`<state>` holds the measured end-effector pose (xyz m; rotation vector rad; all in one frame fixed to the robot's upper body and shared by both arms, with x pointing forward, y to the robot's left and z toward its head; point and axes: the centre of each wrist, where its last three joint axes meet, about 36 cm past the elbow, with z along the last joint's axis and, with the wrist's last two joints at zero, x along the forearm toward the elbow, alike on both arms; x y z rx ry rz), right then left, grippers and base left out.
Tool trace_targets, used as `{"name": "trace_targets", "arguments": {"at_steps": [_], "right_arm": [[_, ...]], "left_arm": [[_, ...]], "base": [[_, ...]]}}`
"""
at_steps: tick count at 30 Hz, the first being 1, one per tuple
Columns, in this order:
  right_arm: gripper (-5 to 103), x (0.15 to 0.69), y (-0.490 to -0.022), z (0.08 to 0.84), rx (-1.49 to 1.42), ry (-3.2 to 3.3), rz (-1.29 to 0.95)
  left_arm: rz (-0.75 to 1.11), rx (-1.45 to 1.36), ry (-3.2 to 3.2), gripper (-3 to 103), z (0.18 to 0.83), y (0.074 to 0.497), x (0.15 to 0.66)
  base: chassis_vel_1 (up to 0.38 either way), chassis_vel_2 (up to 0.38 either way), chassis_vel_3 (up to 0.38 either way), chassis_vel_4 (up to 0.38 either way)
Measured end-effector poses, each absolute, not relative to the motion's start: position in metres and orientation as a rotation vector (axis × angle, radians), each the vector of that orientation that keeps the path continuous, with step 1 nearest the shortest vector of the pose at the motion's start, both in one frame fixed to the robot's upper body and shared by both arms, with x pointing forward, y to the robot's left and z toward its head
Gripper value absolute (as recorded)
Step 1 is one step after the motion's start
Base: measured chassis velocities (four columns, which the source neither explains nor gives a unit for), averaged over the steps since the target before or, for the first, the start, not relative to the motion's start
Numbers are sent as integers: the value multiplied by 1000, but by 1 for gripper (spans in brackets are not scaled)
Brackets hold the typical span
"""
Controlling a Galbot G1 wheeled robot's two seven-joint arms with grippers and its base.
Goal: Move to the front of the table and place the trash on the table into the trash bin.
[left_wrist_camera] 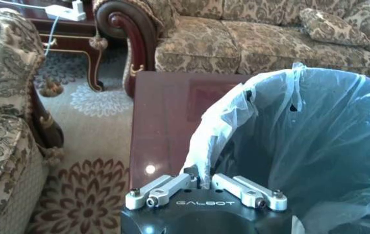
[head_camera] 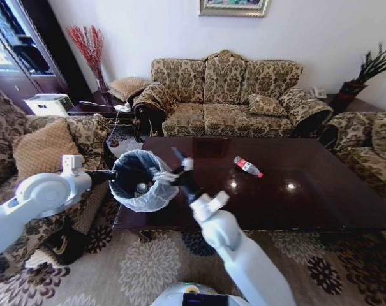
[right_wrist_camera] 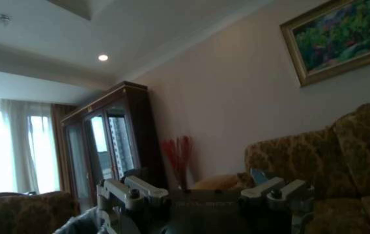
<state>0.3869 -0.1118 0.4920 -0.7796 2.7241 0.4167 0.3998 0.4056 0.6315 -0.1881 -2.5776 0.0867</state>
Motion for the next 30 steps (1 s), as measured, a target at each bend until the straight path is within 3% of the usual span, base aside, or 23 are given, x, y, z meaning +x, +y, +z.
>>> {"name": "trace_targets", "arguments": {"at_steps": [7,17,30], "right_arm": [[100,401,-164,466,-578,2801,377],[100,410,-180,447,-541,2798,319],[100,432,-189,426,-506,2841,296]], "left_arm": [[100,-197,-2577,0,625,403,397],[103,-213,-2579,0,624,397,392],[115,-227,-2585,0,625,394,390]], "base": [[-57,-56,62,48],[-199,-210,214,206],[-337,-334,343,333]]}}
